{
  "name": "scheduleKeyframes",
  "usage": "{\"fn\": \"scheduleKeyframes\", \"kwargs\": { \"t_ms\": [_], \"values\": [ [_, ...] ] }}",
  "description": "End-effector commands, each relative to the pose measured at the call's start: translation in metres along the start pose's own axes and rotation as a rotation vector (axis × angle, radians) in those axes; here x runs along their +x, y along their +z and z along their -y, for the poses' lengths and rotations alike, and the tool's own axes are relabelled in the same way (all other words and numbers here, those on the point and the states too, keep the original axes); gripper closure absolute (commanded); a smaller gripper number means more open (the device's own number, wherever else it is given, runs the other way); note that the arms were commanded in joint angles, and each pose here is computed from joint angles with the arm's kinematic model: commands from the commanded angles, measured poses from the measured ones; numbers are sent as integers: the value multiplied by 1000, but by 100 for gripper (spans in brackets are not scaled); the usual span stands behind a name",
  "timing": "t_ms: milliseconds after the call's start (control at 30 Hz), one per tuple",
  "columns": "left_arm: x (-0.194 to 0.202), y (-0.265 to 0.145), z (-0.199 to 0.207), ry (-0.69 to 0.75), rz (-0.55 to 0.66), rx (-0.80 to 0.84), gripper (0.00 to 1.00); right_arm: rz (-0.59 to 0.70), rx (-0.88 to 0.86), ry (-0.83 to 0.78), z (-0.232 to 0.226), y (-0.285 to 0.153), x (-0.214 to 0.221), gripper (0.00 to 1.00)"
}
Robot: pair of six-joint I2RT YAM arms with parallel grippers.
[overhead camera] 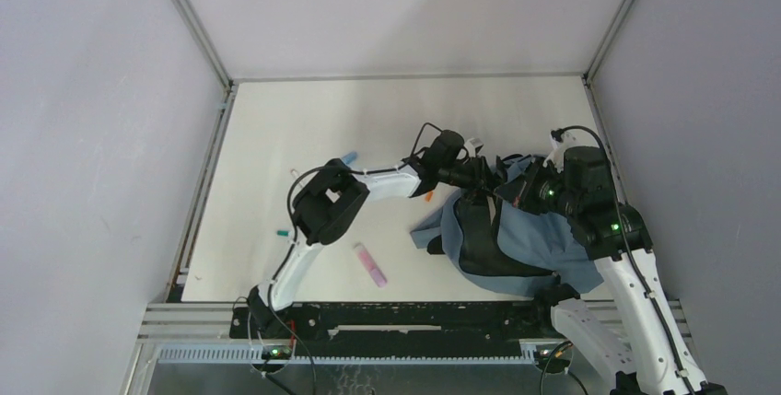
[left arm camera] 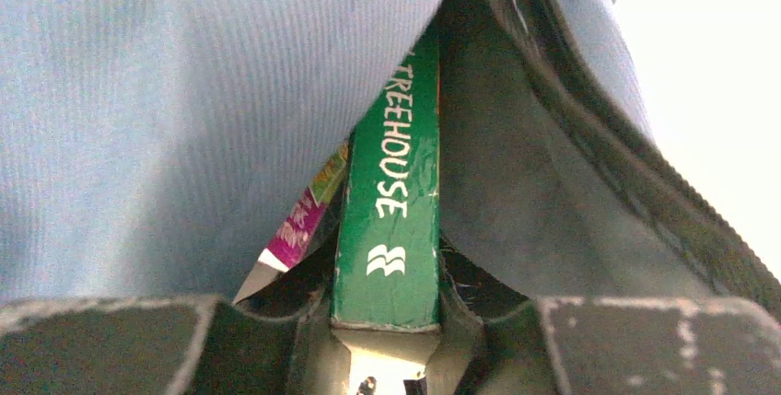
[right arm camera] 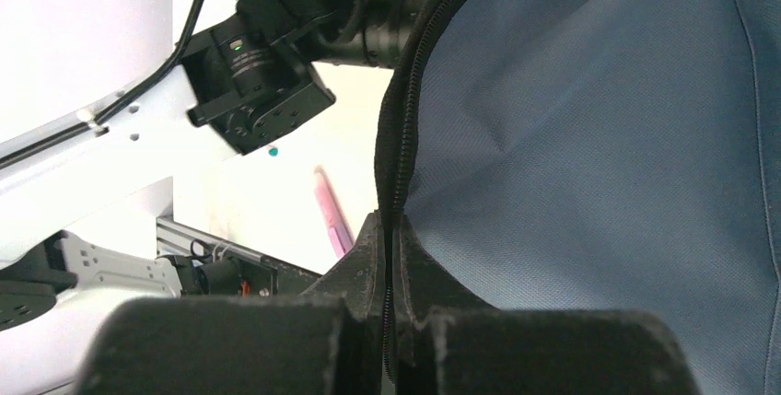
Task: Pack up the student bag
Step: Place the book in the student bag.
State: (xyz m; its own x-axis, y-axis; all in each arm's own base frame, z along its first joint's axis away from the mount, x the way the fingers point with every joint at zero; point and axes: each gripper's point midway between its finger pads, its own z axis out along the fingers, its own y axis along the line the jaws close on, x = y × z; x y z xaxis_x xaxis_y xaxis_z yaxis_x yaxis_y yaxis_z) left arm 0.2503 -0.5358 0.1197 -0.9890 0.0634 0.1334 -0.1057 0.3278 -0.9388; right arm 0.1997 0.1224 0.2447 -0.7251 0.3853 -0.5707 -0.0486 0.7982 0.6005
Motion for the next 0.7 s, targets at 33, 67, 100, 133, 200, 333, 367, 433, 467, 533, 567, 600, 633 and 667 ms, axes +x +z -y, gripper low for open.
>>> {"fn": "scheduleKeyframes", "kwargs": {
  "t_ms": [33, 67, 100, 133, 200, 333, 367, 433, 467, 533, 567, 600, 633, 667],
  "values": [
    [-7, 25, 10, 116, -27, -5, 81, 87, -126, -44, -33, -10, -26, 100],
    [-7, 29, 8, 110, -40, -11, 77, 83, -124, -43, -33, -10, -26, 100],
    [-7, 31, 8, 105, -51, -9, 69, 80, -122, -42, -32, -9, -26, 100],
    [-6, 33, 7, 103, -58, -9, 62, 77, -120, -43, -32, -9, -25, 100],
    [-4, 32, 5, 117, -61, -18, 48, 74, -112, -45, -30, -8, -24, 100],
    [-2, 19, -1, 166, -29, -98, 2, 84, -85, -66, -24, -7, -26, 100],
    [1, 16, -4, 169, -37, -118, 0, 85, -79, -68, -22, -7, -26, 100],
    [4, 9, -7, 183, -39, -137, 0, 86, -68, -73, -20, -6, -27, 100],
    [5, 6, -9, 188, -35, -149, 0, 85, -62, -72, -18, -6, -27, 100],
    [7, -3, -10, 215, -24, -177, 0, 84, -56, -72, -17, -5, -27, 100],
    [7, -8, -10, 232, -18, -196, 0, 84, -52, -71, -16, -5, -28, 100],
    [7, -13, -8, 265, -12, -207, 0, 85, -52, -72, -16, -5, -28, 100],
    [6, -19, -7, 279, -3, -218, 0, 86, -49, -75, -15, -4, -28, 100],
    [6, -26, -3, 287, 11, -221, 0, 85, -43, -75, -14, -4, -28, 100]
  ]
}}
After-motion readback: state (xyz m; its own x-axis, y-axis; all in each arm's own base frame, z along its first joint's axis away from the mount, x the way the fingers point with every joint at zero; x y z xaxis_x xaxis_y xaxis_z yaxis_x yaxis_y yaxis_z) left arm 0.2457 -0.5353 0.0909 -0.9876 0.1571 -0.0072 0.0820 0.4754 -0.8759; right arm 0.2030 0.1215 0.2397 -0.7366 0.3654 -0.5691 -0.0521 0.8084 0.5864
